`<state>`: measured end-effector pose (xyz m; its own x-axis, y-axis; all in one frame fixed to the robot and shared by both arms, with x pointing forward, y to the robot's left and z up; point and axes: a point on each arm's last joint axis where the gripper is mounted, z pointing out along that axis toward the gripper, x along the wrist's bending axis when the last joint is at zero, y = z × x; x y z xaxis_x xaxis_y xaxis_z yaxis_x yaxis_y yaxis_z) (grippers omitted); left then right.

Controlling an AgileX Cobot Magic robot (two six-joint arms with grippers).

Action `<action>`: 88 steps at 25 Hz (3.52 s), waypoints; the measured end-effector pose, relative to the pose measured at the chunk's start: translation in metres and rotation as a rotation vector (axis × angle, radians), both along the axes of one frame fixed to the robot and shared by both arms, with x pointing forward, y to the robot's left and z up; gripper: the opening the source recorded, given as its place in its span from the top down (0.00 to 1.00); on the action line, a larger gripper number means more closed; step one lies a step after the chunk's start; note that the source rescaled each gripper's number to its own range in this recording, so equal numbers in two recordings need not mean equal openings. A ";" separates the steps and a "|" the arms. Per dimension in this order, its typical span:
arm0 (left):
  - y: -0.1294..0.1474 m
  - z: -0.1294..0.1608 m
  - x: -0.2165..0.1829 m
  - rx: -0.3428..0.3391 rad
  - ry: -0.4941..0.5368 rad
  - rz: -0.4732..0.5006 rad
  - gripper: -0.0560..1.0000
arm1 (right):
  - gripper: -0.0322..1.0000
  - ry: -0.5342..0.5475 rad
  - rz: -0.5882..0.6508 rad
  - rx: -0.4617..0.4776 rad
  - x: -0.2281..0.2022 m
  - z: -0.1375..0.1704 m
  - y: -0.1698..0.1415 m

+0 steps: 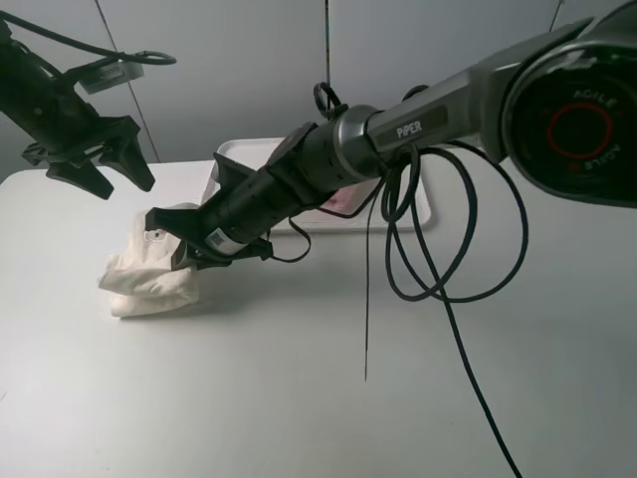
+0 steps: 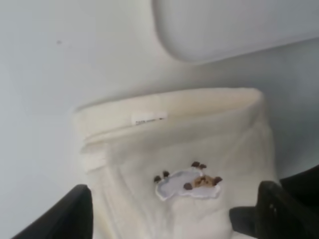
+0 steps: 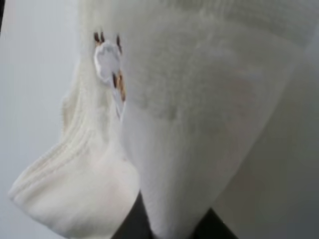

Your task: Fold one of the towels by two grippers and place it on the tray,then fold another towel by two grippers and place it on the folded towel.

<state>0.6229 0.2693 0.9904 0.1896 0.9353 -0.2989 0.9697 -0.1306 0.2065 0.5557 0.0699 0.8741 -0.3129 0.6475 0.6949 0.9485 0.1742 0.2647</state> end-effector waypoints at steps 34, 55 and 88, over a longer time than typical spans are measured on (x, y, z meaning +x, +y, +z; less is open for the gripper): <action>-0.004 0.001 -0.002 -0.047 -0.002 -0.054 0.10 | 0.89 -0.026 -0.311 0.024 0.153 0.068 -0.142; -0.004 0.001 -0.002 -0.046 -0.003 -0.066 0.10 | 0.06 -0.019 -0.336 -0.125 0.166 0.004 -0.162; 0.008 0.023 -0.057 0.076 -0.109 -0.040 0.10 | 0.00 -0.305 -0.242 -0.943 -0.040 0.158 -0.306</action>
